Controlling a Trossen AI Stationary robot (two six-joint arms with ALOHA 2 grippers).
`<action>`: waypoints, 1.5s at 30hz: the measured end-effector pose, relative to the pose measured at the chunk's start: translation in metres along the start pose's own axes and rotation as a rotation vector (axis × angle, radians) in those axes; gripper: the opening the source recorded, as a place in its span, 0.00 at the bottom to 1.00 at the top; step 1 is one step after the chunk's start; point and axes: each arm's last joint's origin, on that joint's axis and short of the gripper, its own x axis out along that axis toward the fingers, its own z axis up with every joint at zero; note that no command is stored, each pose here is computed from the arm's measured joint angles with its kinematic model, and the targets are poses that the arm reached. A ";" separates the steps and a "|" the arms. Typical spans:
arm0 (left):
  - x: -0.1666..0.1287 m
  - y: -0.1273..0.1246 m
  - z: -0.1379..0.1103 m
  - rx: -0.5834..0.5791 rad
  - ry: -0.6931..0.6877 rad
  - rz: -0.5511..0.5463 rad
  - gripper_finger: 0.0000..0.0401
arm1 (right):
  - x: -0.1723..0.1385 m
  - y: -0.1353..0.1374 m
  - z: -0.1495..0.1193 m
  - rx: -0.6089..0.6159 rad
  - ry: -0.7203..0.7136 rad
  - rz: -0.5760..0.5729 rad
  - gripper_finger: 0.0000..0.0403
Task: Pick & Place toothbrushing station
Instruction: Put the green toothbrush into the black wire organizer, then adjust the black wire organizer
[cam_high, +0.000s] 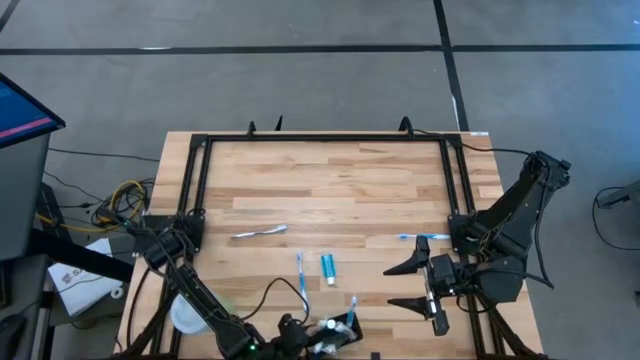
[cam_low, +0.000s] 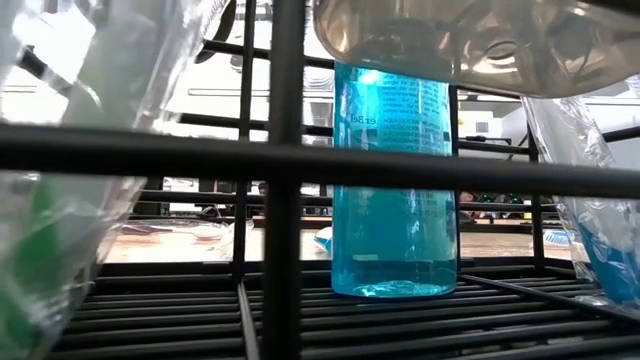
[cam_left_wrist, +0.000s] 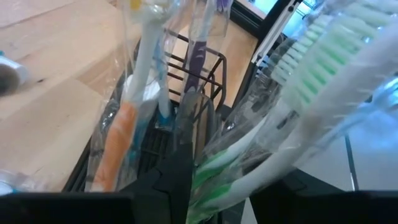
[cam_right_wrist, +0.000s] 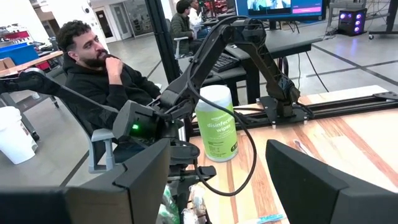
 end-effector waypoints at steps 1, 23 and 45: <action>0.001 0.000 0.001 0.001 0.003 0.002 0.33 | 0.000 0.000 0.000 0.000 0.000 0.000 0.63; -0.003 0.002 0.022 -0.029 0.158 -0.035 0.56 | 0.001 -0.002 -0.001 -0.013 0.011 -0.011 0.63; -0.028 0.005 0.052 -0.048 0.459 -0.094 0.33 | 0.001 -0.005 -0.007 -0.014 0.058 -0.031 0.63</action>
